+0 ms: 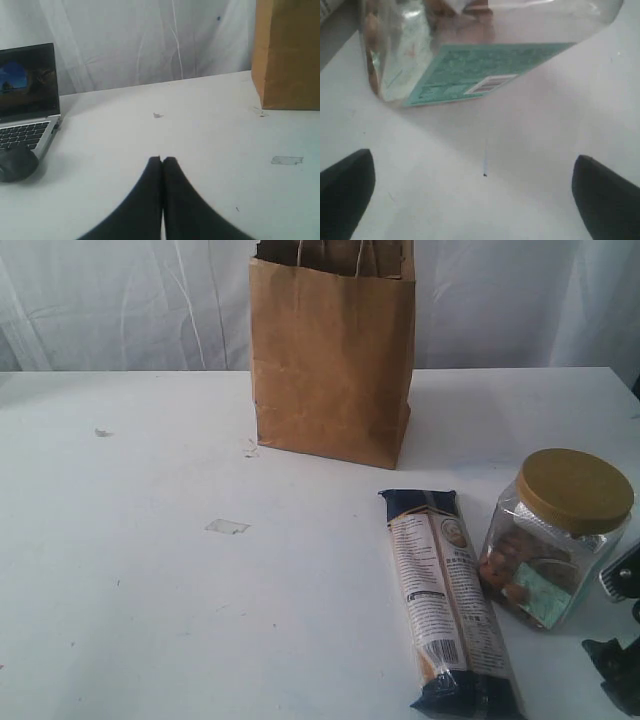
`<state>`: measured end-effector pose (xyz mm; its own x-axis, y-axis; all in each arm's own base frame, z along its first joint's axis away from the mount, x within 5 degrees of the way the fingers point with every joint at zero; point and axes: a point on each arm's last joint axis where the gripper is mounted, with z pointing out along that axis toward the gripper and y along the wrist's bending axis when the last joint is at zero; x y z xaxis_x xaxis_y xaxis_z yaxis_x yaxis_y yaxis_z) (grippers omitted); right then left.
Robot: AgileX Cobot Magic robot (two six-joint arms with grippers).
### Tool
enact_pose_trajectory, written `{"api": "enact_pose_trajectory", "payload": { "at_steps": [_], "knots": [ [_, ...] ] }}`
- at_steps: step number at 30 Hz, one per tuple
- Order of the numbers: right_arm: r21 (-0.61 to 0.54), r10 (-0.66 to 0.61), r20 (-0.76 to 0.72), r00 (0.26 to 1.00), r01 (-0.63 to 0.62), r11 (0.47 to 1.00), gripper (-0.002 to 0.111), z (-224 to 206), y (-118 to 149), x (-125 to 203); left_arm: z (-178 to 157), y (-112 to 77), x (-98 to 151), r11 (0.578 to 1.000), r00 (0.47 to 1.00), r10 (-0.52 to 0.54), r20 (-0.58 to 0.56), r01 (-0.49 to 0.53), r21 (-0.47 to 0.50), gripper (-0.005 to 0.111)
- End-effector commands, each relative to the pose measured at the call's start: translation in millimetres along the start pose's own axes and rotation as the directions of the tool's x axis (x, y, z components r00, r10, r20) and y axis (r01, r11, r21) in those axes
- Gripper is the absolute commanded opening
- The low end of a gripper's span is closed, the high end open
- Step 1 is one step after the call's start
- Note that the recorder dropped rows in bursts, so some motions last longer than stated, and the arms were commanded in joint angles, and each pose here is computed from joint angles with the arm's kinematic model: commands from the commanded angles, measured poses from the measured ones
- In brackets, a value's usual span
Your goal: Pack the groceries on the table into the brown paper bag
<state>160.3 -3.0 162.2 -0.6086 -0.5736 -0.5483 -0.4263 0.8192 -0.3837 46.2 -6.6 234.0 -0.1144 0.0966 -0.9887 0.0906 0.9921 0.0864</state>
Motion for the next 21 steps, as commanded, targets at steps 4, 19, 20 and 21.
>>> {"api": "enact_pose_trajectory", "payload": {
  "at_steps": [4,19,20,21],
  "knots": [
    [-0.004,0.124,-0.048,0.991,-0.125,0.992,0.105,17,-4,-2,-1,-0.5,1,1.000,1.000,-0.003,0.005,0.003,0.007,0.000],
    [-0.023,0.160,0.133,0.978,-0.158,0.987,0.105,5,9,-34,-1,-0.5,1,1.000,1.000,-0.003,0.005,0.003,0.007,0.000],
    [-0.031,0.143,0.137,0.980,-0.140,0.990,0.105,6,11,-35,-1,-0.5,1,1.000,1.000,-0.003,0.005,0.003,0.007,0.000],
    [-0.034,0.125,0.146,0.981,-0.121,0.992,0.105,6,13,-37,-1,-0.5,1,1.000,1.000,-0.003,0.005,0.003,0.007,0.000]
  ]
}}
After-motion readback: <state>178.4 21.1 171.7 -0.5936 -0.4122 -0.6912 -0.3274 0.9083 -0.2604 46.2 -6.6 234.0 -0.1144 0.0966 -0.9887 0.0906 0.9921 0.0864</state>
